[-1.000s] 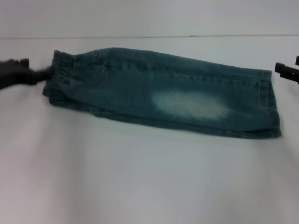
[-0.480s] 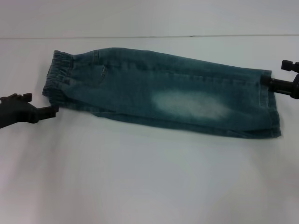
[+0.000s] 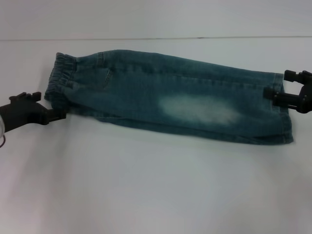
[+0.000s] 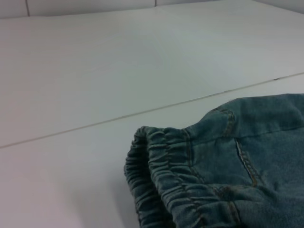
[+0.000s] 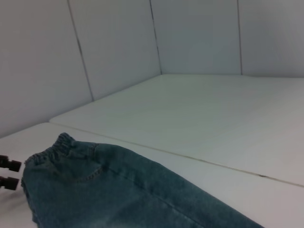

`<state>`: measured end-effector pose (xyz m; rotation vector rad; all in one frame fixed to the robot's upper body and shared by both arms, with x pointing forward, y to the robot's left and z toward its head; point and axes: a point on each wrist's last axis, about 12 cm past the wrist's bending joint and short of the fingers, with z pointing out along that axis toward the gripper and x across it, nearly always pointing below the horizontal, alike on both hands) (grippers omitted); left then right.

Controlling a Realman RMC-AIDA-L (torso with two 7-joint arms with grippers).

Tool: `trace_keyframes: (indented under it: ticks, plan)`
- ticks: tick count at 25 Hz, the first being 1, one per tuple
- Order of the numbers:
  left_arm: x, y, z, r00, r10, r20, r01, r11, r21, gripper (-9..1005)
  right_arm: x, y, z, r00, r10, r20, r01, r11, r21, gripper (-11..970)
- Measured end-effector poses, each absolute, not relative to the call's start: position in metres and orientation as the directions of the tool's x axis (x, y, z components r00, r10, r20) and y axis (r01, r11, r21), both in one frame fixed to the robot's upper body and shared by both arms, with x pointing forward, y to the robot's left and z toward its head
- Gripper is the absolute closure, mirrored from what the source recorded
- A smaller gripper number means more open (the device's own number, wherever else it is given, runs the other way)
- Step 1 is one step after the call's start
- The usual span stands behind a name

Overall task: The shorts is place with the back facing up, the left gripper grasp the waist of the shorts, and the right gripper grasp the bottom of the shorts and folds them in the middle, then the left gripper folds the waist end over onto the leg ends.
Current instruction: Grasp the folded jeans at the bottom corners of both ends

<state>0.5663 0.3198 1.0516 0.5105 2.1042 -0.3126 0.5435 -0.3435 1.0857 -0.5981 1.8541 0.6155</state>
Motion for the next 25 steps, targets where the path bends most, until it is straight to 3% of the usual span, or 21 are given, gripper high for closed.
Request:
trace_keyframes:
  ticks: [16, 25]
  plan:
    - [0.582, 0.304, 1.045, -0.472, 0.308, -0.826, 0.494, 0.868, 0.041, 64, 0.539, -0.336, 1.083, -0.332, -0.104, -0.937, -0.676, 0.720, 0.159, 15]
    - [0.585, 0.301, 1.043, -0.473, 0.320, -0.821, 0.506, 0.861, 0.044, 172, 0.538, -0.335, 1.081, -0.338, -0.099, -0.936, -0.678, 0.716, 0.168, 15]
